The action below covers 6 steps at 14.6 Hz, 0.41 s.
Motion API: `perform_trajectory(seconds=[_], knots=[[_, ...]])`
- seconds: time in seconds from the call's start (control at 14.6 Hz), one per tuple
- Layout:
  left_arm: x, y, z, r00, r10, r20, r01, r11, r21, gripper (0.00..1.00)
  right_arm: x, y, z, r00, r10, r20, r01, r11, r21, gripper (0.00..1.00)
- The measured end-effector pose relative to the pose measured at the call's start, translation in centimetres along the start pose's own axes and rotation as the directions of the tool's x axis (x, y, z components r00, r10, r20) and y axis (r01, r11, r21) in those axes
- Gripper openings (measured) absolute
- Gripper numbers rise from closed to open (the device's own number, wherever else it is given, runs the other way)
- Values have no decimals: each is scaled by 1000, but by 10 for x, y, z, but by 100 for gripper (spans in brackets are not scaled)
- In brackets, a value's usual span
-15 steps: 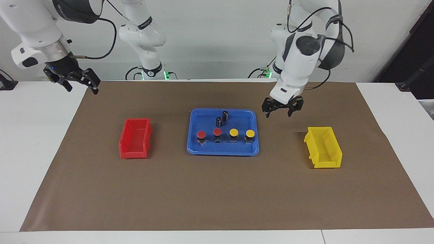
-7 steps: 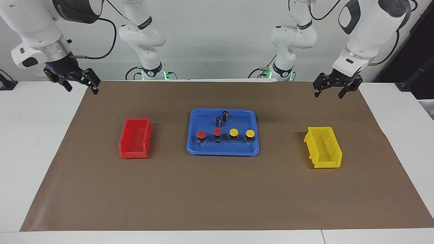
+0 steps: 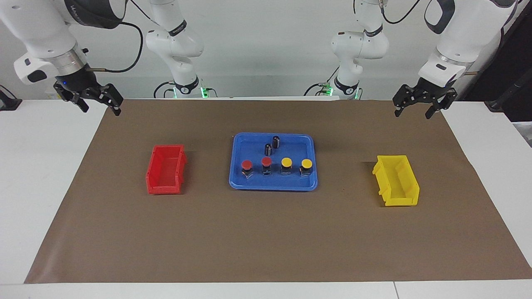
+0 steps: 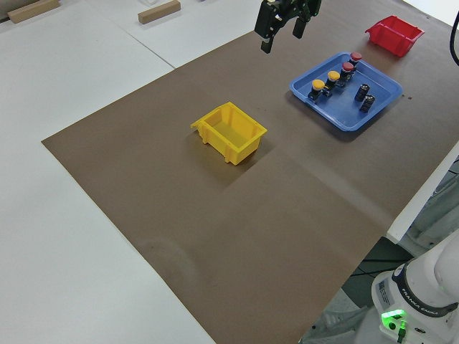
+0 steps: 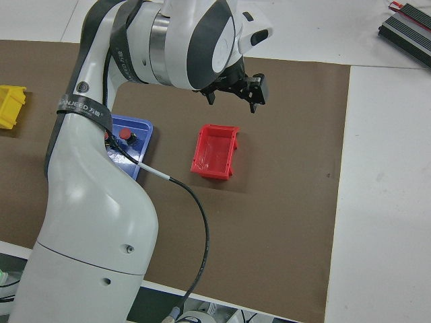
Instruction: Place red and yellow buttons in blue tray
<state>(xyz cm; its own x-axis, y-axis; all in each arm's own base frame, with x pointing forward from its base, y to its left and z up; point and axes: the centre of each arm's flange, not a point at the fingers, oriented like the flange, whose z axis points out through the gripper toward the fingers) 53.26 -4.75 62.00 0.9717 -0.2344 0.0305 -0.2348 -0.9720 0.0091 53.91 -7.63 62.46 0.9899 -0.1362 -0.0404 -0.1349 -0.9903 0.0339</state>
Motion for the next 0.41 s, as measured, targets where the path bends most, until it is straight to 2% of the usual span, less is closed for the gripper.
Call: perform_trajectory(seconds=[0.41], knots=[[-4,-44,-7,999,22,24,-22,1000,0,100,0,0,0,1000,0,0,0,1000,0,100]])
